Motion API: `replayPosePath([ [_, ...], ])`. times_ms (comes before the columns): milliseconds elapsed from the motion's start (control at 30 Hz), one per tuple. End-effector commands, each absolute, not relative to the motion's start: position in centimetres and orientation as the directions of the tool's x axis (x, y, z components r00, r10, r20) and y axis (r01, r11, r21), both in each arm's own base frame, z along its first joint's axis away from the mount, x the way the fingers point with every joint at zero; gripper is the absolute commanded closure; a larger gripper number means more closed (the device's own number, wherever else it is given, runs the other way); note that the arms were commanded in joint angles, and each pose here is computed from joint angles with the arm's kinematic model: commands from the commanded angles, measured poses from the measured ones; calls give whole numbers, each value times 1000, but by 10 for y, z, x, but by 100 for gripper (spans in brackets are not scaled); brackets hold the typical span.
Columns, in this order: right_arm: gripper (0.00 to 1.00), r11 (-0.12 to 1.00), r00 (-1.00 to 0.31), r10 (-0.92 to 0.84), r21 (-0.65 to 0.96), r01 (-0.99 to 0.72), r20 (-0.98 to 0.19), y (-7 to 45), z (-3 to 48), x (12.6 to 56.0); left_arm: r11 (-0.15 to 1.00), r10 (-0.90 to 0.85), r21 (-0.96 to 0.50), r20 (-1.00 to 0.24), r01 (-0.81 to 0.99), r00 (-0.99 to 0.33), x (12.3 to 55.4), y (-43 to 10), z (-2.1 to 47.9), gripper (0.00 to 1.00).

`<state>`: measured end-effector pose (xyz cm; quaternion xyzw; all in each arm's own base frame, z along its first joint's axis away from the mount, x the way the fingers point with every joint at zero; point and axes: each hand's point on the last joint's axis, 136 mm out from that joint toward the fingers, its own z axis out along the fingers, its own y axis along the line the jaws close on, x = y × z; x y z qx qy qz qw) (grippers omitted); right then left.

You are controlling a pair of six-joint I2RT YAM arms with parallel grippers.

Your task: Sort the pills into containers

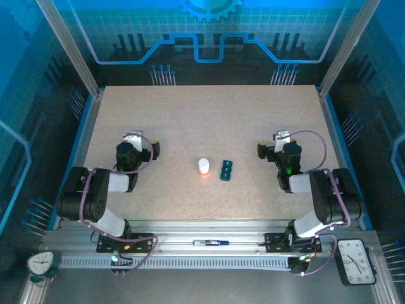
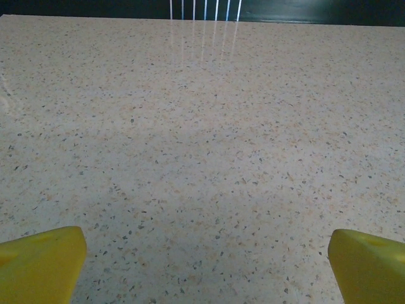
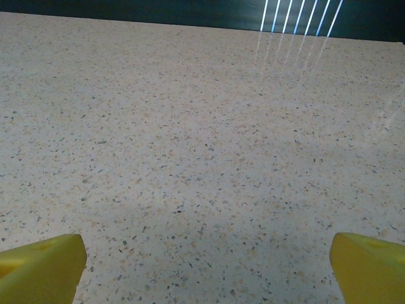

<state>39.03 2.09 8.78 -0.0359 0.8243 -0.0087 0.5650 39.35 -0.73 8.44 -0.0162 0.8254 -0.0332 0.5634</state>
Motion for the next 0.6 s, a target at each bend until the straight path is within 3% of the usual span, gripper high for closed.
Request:
replayPosePath([
  [0,0,996,-327,-79,-65,-56,-942,21,98,398,995,-90,-102,-935,17,-343,399,-8,95,1],
  [367,0,998,-285,-51,-43,-34,-957,14,114,390,996,-53,-78,-929,52,-367,400,-16,110,1],
  [567,0,996,-287,-7,-33,86,-958,-5,138,383,996,-94,-89,-931,-30,-353,394,-4,143,1],
])
